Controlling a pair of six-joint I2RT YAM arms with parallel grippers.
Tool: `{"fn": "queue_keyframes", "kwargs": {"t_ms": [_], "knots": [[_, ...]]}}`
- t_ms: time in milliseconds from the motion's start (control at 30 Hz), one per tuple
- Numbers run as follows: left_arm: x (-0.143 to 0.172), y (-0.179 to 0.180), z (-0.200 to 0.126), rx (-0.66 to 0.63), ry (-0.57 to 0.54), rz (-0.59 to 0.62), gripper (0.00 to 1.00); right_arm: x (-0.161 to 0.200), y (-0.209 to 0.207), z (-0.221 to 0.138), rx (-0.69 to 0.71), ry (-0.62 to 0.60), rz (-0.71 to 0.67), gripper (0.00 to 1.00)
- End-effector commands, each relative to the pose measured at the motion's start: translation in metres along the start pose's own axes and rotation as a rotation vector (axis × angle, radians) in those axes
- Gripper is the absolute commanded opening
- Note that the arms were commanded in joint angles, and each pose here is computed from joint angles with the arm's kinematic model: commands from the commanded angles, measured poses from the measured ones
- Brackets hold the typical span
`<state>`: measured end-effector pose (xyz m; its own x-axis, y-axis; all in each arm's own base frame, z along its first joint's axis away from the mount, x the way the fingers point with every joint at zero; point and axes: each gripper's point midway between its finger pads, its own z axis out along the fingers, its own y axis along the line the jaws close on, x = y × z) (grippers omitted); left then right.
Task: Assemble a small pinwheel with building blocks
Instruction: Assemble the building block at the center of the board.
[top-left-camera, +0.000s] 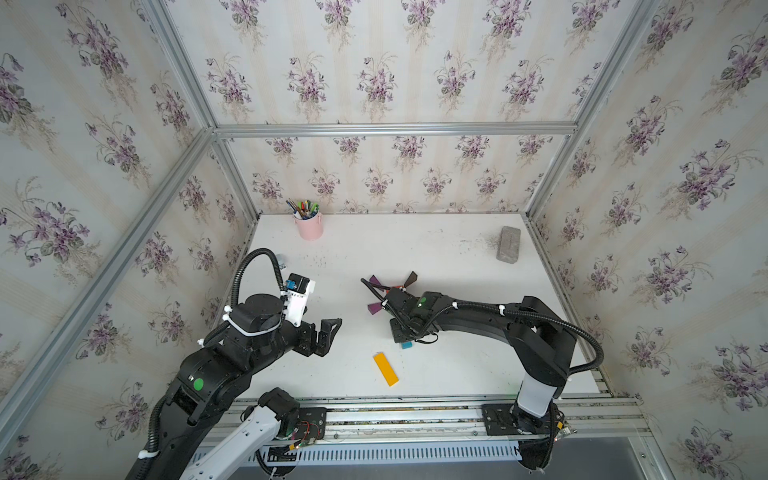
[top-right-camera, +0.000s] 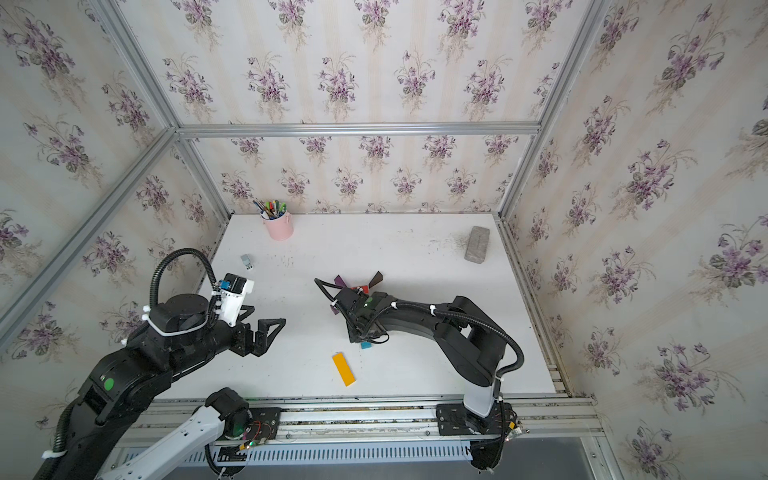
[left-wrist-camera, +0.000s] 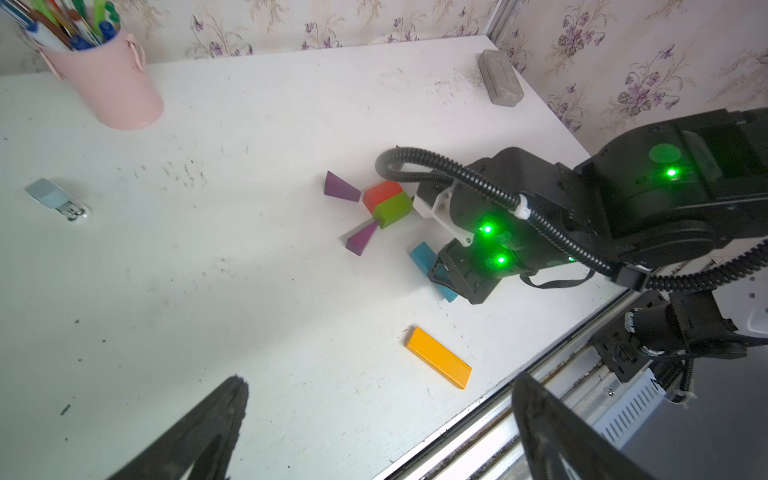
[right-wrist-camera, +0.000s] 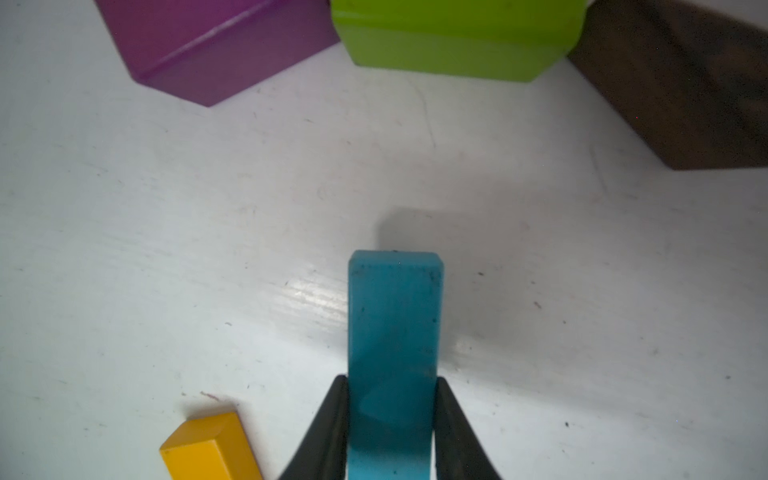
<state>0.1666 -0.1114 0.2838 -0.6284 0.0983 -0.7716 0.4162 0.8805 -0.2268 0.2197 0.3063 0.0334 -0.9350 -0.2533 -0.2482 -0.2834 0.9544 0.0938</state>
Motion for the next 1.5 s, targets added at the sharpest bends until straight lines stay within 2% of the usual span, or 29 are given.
{"fn": "queue_keyframes", "kwargs": {"t_ms": [0, 200, 333, 1467], "knots": [[0.01, -0.007, 0.0, 0.047, 0.041, -0.087, 1.0, 0.003, -0.006, 0.004, 0.024, 0.03, 0.044, 0.3], [0.006, 0.001, -0.015, -0.008, 0.017, -0.069, 1.0, 0.0, -0.01, 0.012, 0.046, 0.037, 0.054, 0.3], [0.007, -0.001, -0.018, 0.005, 0.013, -0.083, 1.0, -0.007, -0.014, 0.013, 0.048, 0.021, 0.069, 0.31], [0.005, -0.001, -0.018, 0.004, 0.014, -0.078, 1.0, -0.038, -0.014, 0.019, 0.063, 0.004, 0.035, 0.31]]}}
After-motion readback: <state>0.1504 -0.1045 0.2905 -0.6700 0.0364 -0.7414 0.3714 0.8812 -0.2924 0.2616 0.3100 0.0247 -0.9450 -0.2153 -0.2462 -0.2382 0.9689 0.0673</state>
